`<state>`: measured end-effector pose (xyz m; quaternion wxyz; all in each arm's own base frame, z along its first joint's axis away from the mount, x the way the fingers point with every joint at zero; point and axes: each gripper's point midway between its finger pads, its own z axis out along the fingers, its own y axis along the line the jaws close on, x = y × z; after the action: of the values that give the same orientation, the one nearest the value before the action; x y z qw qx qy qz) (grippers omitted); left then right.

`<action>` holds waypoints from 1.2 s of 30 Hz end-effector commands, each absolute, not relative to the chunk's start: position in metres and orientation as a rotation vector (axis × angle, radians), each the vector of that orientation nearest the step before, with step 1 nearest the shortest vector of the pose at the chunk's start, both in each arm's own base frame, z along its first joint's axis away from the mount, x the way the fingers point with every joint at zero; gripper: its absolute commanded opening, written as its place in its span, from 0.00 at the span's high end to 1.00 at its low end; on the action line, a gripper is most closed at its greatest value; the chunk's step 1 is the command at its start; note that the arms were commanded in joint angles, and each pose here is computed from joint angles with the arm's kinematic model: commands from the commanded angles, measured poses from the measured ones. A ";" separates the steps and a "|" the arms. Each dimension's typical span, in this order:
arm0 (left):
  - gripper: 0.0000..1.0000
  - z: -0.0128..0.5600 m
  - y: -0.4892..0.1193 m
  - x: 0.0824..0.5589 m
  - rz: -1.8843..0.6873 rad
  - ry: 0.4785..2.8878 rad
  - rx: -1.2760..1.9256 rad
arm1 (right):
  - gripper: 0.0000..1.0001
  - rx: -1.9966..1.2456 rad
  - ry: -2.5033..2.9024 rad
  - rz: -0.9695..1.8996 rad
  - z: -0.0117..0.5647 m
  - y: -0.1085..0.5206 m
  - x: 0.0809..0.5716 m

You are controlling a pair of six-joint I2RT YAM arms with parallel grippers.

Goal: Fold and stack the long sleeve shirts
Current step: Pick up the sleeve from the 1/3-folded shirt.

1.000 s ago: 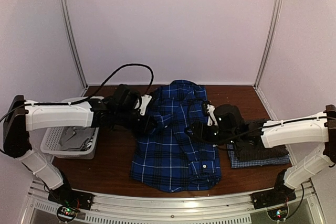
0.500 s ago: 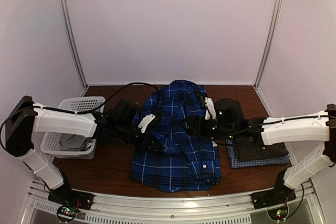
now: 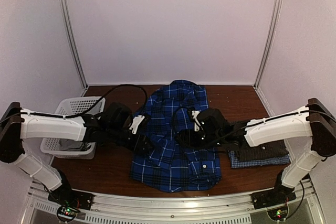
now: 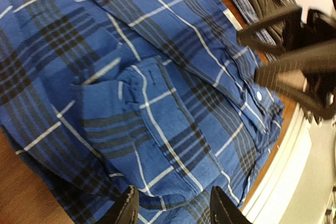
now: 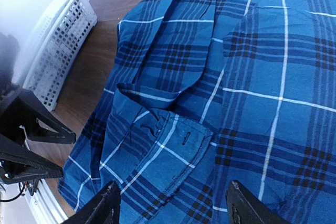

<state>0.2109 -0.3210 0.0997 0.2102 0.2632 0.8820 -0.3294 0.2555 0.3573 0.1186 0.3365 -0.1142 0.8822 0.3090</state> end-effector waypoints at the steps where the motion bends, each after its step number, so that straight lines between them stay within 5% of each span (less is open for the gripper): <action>1: 0.52 0.099 -0.312 0.230 -0.831 2.488 0.544 | 0.30 -0.355 2.286 0.789 0.121 0.376 0.259; 13: 0.53 0.061 -0.329 0.258 -0.694 2.613 0.468 | 0.32 -0.312 2.289 0.780 0.120 0.366 0.257; 23: 1.00 0.083 -0.341 0.261 -0.750 2.548 0.553 | 0.31 -0.345 2.299 0.765 0.111 0.367 0.255; 36: 1.00 0.152 -0.348 0.250 -0.943 2.303 0.770 | 0.21 -0.437 2.234 0.835 0.128 0.370 0.251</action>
<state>0.2465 -0.3400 0.1168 0.2276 0.2538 0.8878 -0.3093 0.2524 0.3678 0.1060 0.3349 -0.1620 0.8816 0.2905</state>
